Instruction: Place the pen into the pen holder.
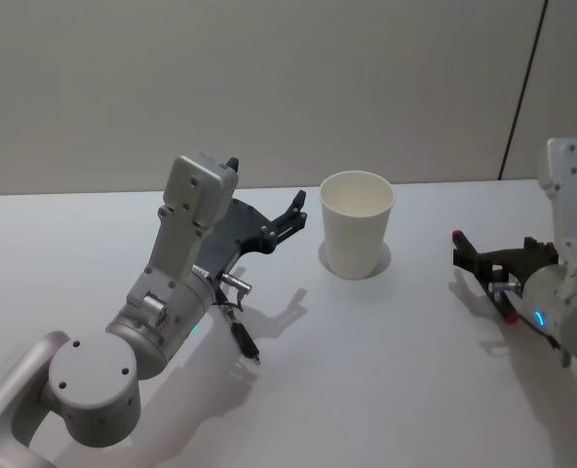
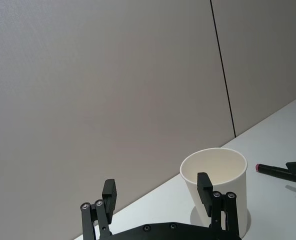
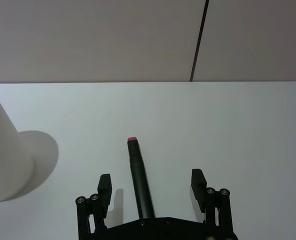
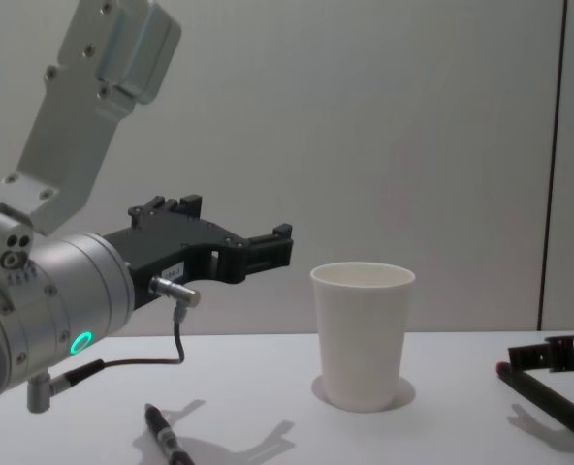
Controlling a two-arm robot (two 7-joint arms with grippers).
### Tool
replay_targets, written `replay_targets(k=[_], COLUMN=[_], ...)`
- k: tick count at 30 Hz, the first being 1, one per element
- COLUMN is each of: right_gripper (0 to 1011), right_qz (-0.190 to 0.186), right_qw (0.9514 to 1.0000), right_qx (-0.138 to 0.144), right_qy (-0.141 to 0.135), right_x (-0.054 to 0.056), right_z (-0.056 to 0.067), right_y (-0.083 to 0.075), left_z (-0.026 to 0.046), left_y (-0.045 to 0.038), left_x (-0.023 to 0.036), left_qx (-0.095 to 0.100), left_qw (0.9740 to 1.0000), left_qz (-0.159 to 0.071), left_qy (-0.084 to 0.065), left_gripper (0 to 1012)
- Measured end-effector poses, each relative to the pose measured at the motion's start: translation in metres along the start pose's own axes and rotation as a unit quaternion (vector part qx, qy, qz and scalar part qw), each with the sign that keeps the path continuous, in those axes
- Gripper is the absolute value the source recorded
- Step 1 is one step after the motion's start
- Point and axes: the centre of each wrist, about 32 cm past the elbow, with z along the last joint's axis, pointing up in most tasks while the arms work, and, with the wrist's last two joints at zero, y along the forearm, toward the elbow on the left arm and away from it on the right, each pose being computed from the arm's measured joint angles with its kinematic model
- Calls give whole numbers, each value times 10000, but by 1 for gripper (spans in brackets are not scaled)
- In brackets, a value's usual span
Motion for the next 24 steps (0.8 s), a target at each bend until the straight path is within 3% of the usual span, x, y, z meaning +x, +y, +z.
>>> replay_targets(k=[24], right_gripper=[1002], right_qz=[119], right_qw=[9994], right_qx=[-280], right_qy=[-181], right_x=[-25], right_z=[-84], right_y=[225], left_z=[0], left_y=[0], left_x=[0], left_qx=[0], left_qw=[10000], left_qz=[0], left_qy=[0], left_gripper=[1003])
